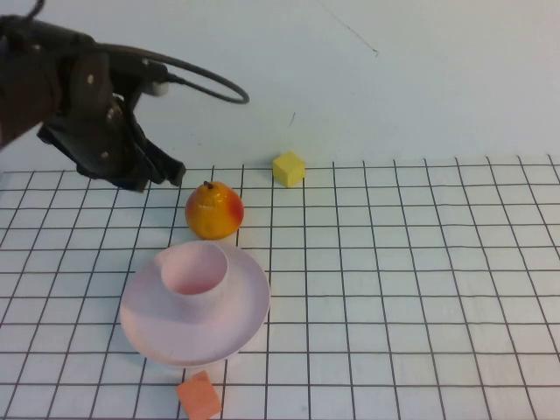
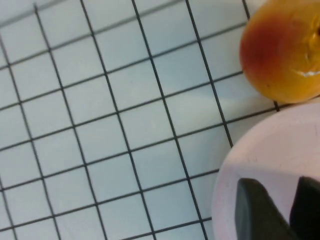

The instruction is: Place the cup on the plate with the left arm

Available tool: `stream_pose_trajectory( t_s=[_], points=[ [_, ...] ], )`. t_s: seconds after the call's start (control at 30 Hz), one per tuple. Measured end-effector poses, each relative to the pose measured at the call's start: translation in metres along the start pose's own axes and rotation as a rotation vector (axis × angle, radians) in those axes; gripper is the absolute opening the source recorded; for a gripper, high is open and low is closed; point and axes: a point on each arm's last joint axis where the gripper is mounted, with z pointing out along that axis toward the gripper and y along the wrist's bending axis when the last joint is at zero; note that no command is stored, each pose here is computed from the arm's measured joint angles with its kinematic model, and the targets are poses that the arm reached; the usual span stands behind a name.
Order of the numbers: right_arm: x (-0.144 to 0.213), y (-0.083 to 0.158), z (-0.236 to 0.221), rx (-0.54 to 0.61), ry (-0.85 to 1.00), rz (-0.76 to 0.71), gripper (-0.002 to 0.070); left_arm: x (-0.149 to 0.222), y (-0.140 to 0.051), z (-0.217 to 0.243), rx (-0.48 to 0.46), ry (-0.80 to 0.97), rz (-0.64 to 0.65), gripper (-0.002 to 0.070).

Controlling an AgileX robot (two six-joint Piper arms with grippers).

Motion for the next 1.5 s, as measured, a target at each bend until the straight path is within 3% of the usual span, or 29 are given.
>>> stream_pose_trajectory(
  t_s=[0.07,0.17,0.3,0.47,0.6,0.97,1.5],
  points=[
    [0.0,0.0,0.0,0.0,0.0,0.0,-0.0002,-0.003,0.005,-0.025,-0.019,-0.066,-0.02,0.0085],
    [0.0,0.0,0.0,0.0,0.0,0.0,-0.0002,-0.002,0.012,-0.067,-0.031,-0.187,-0.078,0.0025],
    [0.0,0.0,0.0,0.0,0.0,0.0,-0.0002,0.004,0.019,-0.123,-0.007,-0.403,-0.166,0.0005],
    [0.0,0.0,0.0,0.0,0.0,0.0,-0.0002,0.037,0.022,-0.176,0.059,-0.683,-0.225,0.0002],
    [0.0,0.0,0.0,0.0,0.0,0.0,-0.0002,0.072,0.019,-0.173,0.076,-0.739,-0.214,0.0],
    [0.0,0.0,0.0,0.0,0.0,0.0,-0.0002,0.154,0.011,-0.134,0.099,-0.611,-0.225,-0.0001],
    [0.0,0.0,0.0,0.0,0.0,0.0,-0.0002,0.157,0.01,-0.127,0.1,-0.58,-0.228,-0.0001]
  ],
)
